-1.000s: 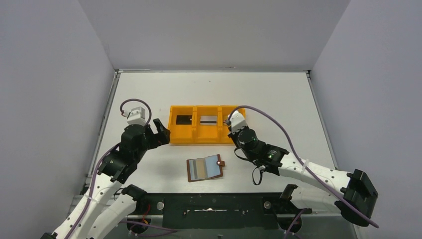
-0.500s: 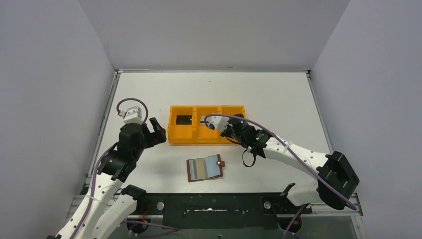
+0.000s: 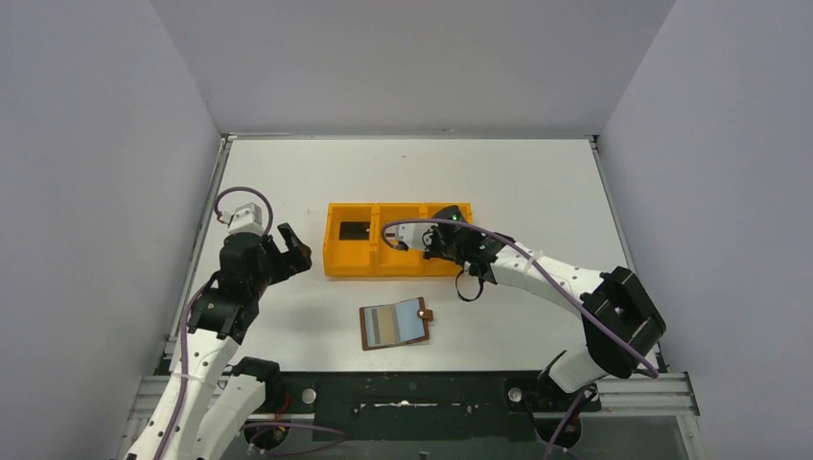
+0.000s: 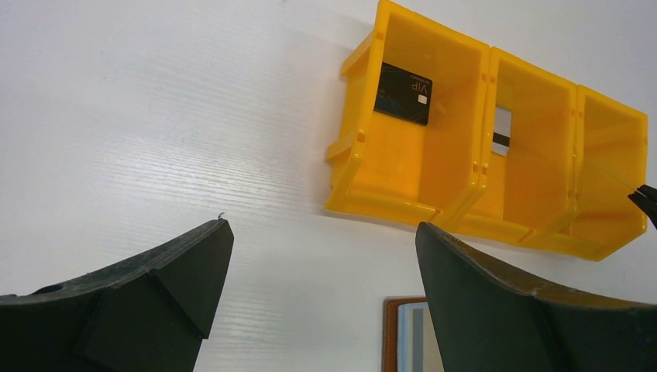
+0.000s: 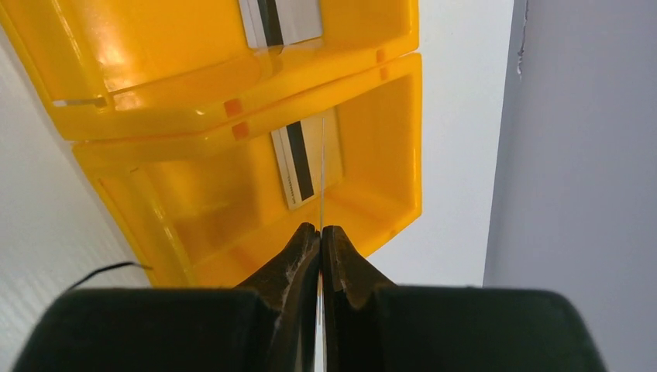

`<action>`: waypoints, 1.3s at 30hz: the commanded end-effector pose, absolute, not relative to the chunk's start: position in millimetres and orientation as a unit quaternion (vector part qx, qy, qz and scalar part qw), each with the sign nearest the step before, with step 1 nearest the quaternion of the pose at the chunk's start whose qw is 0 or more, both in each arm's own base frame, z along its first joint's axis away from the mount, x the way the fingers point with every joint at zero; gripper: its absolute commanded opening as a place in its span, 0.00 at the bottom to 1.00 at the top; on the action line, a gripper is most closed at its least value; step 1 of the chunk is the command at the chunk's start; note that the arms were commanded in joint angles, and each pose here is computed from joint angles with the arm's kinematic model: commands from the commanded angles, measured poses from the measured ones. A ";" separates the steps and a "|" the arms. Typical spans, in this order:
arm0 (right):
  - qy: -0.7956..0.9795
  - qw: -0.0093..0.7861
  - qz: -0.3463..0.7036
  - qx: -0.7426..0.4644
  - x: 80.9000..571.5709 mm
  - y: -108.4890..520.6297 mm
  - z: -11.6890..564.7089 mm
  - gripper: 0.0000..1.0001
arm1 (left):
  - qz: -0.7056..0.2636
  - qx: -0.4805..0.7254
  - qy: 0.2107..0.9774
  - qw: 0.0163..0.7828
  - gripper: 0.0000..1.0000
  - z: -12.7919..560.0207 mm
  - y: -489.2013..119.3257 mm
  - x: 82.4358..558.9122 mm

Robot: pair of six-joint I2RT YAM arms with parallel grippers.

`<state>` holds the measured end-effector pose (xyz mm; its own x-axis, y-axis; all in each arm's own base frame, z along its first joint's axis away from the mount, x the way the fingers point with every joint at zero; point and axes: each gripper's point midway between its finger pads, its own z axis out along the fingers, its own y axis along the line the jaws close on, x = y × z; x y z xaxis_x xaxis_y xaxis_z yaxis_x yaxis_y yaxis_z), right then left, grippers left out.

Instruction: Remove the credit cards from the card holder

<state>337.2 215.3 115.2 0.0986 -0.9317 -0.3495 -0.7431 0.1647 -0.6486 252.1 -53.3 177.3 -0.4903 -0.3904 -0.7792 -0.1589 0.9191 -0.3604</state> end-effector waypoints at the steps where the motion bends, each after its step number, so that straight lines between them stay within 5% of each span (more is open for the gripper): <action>1: 0.638 0.396 -0.140 -0.646 357.0 222.1 134.9 0.00 | -0.138 -0.152 0.842 0.498 0.90 189.4 -55.1 260.7; 27: 0.651 0.399 -0.161 -0.625 418.6 214.4 95.1 0.00 | -0.139 -0.161 0.847 0.487 0.90 181.4 -50.1 263.9; 39: 0.657 0.363 -0.130 -0.648 404.2 212.3 69.7 0.17 | -0.138 -0.161 0.850 0.481 0.90 177.8 -50.5 264.3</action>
